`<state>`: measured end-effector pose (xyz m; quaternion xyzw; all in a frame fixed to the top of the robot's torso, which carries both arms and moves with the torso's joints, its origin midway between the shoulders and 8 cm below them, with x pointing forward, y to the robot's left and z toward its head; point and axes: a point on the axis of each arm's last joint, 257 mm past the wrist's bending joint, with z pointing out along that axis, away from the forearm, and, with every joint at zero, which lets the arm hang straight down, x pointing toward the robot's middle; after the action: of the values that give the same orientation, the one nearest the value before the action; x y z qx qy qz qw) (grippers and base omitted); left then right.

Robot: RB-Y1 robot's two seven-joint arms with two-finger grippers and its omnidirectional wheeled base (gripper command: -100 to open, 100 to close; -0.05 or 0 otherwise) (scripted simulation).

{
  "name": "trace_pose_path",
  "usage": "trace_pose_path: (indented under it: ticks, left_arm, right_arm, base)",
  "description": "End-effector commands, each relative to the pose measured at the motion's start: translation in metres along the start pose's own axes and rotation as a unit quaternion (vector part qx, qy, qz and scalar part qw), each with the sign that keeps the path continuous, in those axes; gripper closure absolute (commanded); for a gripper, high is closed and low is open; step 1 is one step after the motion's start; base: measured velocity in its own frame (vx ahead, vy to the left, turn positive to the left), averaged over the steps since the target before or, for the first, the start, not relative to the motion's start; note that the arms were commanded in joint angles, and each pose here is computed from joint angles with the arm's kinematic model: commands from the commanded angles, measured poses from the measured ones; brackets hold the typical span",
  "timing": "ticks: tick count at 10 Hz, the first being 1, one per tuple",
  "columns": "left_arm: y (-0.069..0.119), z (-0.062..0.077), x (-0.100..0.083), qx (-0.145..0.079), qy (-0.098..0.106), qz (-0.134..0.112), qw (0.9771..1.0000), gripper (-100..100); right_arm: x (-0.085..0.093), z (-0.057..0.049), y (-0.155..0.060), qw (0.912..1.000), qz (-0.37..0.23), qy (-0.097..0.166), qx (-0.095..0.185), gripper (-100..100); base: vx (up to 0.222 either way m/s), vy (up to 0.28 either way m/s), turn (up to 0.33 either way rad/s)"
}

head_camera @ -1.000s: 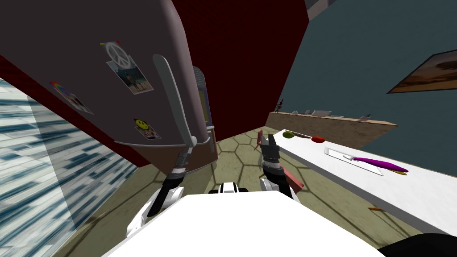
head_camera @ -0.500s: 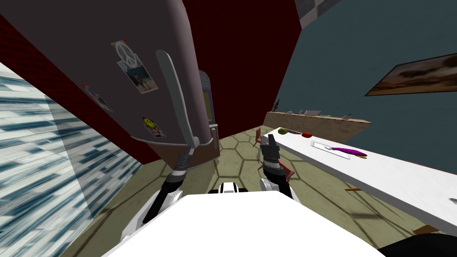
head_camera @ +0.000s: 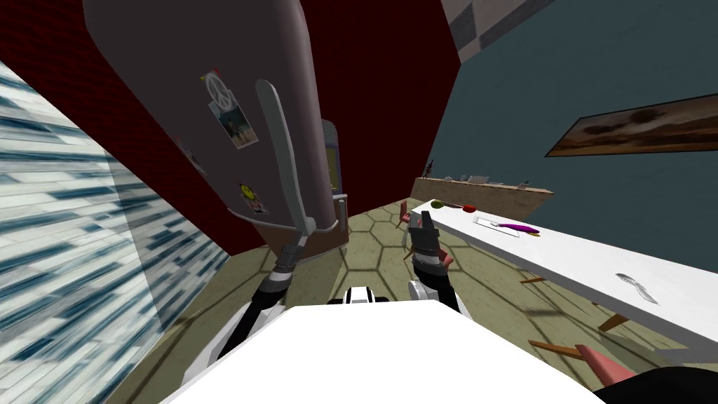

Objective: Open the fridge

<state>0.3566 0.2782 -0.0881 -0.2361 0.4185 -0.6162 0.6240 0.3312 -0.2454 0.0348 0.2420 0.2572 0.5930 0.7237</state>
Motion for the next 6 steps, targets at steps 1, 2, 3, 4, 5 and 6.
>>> trace_pose_path:
  ticks: [1,2,3,4,5,6]
  left_arm:
    - [-0.017,-0.010,0.026,0.016,0.039,-0.016,0.9990,100]
    - [-0.017,-0.010,0.026,0.016,0.039,-0.016,0.9990,100]
    - [-0.026,-0.016,0.038,0.023,0.059,-0.026,0.9977,100]
    - [-0.035,-0.022,0.051,0.031,0.078,-0.037,0.9958,100]
    - [-0.044,-0.029,0.063,0.038,0.096,-0.049,0.9934,100]
    - [-0.044,-0.029,0.063,0.038,0.096,-0.049,0.9934,100]
  right_arm:
    - [0.000,0.000,0.000,1.0000,0.000,0.000,0.000,0]
    - [0.000,0.000,0.000,1.0000,0.000,0.000,0.000,0]
    - [0.000,0.000,0.000,1.0000,0.000,0.000,0.000,0]
    - [0.000,0.000,0.000,1.0000,0.000,0.000,0.000,0]
    - [0.000,0.000,0.000,1.0000,0.000,0.000,0.000,0]
    - [0.000,0.000,0.000,1.0000,0.000,0.000,0.000,0]
  base:
    - [-0.113,0.235,0.062]
    - [-0.095,0.199,-0.001]
    - [-0.107,0.205,0.048]
    - [-0.105,0.256,0.068]
    - [-0.103,0.275,0.084]
    - [-0.075,0.208,0.007]
